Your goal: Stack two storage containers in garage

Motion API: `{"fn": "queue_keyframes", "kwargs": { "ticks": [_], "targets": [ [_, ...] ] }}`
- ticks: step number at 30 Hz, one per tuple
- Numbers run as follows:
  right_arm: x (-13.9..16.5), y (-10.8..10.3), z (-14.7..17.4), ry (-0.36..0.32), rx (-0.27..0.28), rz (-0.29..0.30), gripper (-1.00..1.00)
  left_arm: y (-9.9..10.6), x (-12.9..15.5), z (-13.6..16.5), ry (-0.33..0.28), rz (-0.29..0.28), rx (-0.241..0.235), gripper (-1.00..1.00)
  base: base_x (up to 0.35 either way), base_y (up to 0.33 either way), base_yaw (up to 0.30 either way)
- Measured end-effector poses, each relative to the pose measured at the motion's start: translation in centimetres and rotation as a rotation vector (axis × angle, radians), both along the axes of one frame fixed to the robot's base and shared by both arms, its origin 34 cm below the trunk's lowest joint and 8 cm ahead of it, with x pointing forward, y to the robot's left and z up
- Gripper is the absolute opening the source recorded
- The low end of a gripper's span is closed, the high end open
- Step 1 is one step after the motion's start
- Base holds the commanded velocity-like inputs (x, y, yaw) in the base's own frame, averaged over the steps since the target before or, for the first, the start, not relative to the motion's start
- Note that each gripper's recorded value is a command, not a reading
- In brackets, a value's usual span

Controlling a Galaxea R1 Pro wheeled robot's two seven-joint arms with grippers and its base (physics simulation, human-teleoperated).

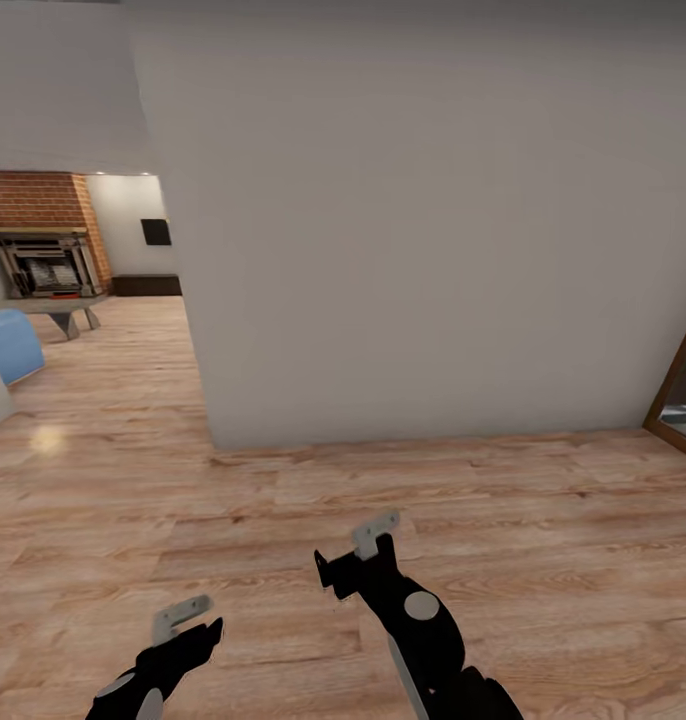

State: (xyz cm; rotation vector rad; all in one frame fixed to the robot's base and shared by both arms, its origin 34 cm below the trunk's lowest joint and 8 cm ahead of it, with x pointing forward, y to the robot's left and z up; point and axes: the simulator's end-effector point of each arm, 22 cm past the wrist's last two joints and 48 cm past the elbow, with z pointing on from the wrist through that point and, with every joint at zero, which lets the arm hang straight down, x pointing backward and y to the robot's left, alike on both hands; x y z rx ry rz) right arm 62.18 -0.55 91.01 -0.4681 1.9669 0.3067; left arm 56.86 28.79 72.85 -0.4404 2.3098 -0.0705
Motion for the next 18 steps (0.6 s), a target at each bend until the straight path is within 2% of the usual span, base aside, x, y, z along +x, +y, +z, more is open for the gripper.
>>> {"fn": "queue_keyframes", "kwargs": {
  "ticks": [6, 12, 18],
  "targets": [
    [0.3, -0.5, 0.9, -0.016, 0.004, -0.016, 1.00, 1.4, -0.1, 0.1, -0.004, 0.038, -0.009, 1.00, 0.337, 0.000, 0.000],
    [0.4, -0.2, 2.2, -0.045, 0.019, -0.008, 1.00, 1.4, -0.3, -0.2, 0.002, 0.043, -0.013, 1.00, 0.337, 0.001, 0.000],
    [0.4, -0.2, 2.7, -0.055, 0.027, -0.006, 1.00, 1.5, -0.3, -0.2, 0.003, 0.047, -0.011, 1.00, 0.317, 0.120, 0.000]
  ]
}}
